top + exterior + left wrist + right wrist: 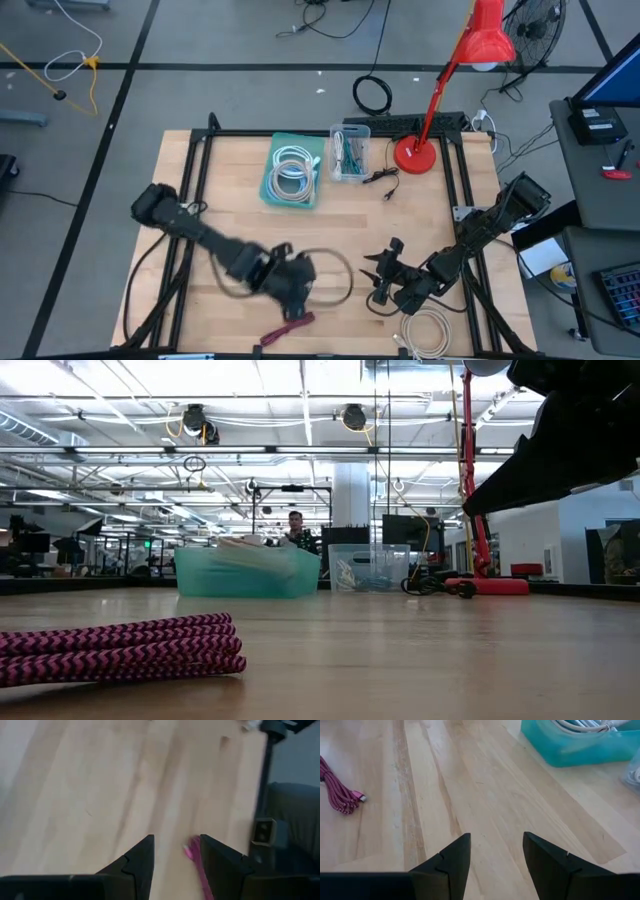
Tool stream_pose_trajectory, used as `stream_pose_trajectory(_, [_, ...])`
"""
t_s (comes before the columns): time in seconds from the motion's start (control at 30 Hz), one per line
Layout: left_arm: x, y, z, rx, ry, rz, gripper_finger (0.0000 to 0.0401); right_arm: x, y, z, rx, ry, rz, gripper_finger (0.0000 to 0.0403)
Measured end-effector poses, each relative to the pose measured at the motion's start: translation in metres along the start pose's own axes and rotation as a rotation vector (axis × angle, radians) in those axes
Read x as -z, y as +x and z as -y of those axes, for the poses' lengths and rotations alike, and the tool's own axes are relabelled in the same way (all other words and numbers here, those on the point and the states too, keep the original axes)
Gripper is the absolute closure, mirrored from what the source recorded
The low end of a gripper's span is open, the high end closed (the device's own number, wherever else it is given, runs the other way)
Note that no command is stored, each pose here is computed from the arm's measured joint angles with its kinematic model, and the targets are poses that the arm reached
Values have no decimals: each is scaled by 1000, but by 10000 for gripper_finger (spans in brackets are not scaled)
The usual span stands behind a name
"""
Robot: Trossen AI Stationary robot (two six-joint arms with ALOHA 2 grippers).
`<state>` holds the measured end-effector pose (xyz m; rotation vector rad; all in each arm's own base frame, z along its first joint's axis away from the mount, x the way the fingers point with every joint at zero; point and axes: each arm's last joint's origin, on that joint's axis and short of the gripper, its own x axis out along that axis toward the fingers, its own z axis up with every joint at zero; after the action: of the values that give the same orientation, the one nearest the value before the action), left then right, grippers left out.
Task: Pick and place items into bin
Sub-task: Put the black pink charger cable into the transparent bin
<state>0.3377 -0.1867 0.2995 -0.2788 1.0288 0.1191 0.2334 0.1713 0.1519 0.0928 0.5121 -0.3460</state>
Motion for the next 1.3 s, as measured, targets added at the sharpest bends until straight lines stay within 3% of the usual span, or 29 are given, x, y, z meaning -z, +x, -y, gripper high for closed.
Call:
stream_pose_trajectory(0.27, [50, -8, 44, 33, 62, 10, 240, 0, 0, 0, -1, -9, 1, 232])
stream_pose_trajectory(0.57, [96, 27, 53, 109, 34, -71, 240, 0, 0, 0, 1, -12, 2, 232])
stream_pose_trajectory(0.9, [118, 92, 50, 32, 49, -252, 240, 0, 0, 0, 3, -19, 2, 232])
stream_pose_trajectory(1.3, [121, 99, 51, 32, 22, -267, 240, 0, 0, 0, 3, -27, 2, 232])
